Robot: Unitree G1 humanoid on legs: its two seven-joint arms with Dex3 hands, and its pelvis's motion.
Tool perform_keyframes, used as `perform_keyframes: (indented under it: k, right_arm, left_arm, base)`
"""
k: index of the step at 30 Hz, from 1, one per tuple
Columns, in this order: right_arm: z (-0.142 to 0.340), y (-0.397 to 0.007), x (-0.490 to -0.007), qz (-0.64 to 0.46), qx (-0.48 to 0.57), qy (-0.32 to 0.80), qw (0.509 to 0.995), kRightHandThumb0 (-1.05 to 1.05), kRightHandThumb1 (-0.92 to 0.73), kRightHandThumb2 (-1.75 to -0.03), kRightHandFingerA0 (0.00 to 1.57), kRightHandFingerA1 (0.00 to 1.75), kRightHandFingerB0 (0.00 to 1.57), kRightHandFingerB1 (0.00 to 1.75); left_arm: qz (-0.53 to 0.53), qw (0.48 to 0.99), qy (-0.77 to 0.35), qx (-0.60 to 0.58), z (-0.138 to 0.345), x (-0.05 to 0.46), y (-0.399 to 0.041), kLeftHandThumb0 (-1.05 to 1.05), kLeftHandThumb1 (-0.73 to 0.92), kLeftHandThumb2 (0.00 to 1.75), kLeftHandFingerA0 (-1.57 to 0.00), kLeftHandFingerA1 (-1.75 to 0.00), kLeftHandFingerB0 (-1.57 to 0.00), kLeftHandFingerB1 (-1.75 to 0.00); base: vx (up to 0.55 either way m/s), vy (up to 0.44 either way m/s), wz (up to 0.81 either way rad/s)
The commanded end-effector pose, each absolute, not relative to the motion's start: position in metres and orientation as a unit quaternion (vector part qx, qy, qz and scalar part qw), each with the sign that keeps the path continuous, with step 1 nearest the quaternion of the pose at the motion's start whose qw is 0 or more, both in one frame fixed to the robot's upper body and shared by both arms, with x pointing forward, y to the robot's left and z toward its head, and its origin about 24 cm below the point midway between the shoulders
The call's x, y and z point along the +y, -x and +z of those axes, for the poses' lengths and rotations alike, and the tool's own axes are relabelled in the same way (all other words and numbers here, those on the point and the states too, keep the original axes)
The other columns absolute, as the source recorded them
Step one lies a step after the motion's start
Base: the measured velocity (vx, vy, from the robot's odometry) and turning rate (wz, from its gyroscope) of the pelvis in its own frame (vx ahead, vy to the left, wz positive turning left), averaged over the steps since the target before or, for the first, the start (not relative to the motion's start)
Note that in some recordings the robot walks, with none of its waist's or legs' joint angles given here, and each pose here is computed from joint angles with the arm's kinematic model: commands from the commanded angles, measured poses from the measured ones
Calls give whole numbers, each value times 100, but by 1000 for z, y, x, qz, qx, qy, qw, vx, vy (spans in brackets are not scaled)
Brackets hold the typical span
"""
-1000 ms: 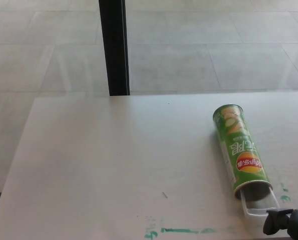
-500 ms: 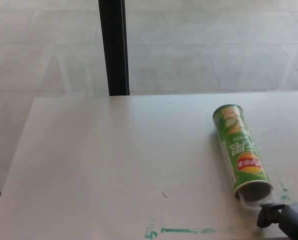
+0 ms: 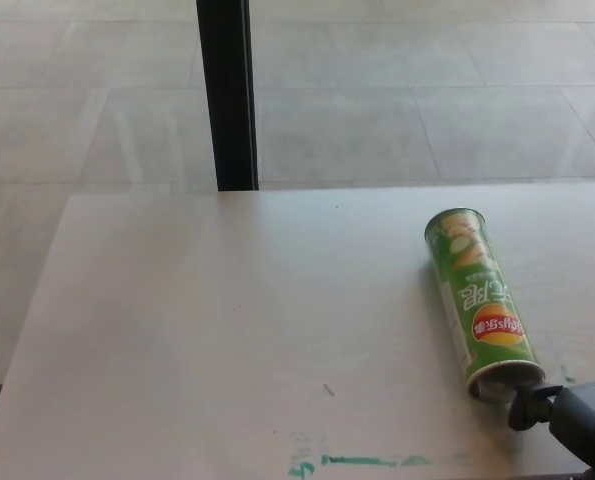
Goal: Use the right hand as a fist to push the chips tray inside its container kept in the middle of the desk
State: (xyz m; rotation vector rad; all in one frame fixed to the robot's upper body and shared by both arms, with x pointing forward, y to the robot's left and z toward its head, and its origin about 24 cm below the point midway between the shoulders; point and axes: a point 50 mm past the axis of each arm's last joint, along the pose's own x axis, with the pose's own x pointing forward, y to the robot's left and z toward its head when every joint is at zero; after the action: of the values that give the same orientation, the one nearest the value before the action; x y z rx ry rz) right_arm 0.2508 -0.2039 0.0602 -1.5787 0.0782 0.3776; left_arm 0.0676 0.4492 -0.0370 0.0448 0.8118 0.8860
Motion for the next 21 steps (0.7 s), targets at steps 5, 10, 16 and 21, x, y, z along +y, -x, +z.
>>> perform_keyframes:
  k: [5,10,16,21]
  right_arm:
    - [73,-269,-198,139,8,721,679,-79,-68,-60,113,136,21,83]
    - [78,-276,-193,137,-4,729,671,-83,-72,-61,110,138,19,91]
    - [77,-281,-191,142,-2,727,672,-81,-69,-60,114,131,21,89]
    - [72,-282,-194,137,-2,738,661,-87,-69,-62,117,139,23,90]
  left_arm:
    - [425,824,-18,375,-32,454,-66,-78,92,67,-55,-69,-44,-49]
    - [432,823,-18,369,-30,456,-65,-73,92,68,-55,-68,-47,-53]
    - [429,823,-28,371,-29,457,-64,-81,91,67,-56,-70,-43,-49]
    - [424,824,-22,375,-30,456,-67,-75,71,109,-54,-74,-38,-59]
  base:
    - [0,0,0]
    - [0,0,0]
    - [0,0,0]
    - [0,0,0]
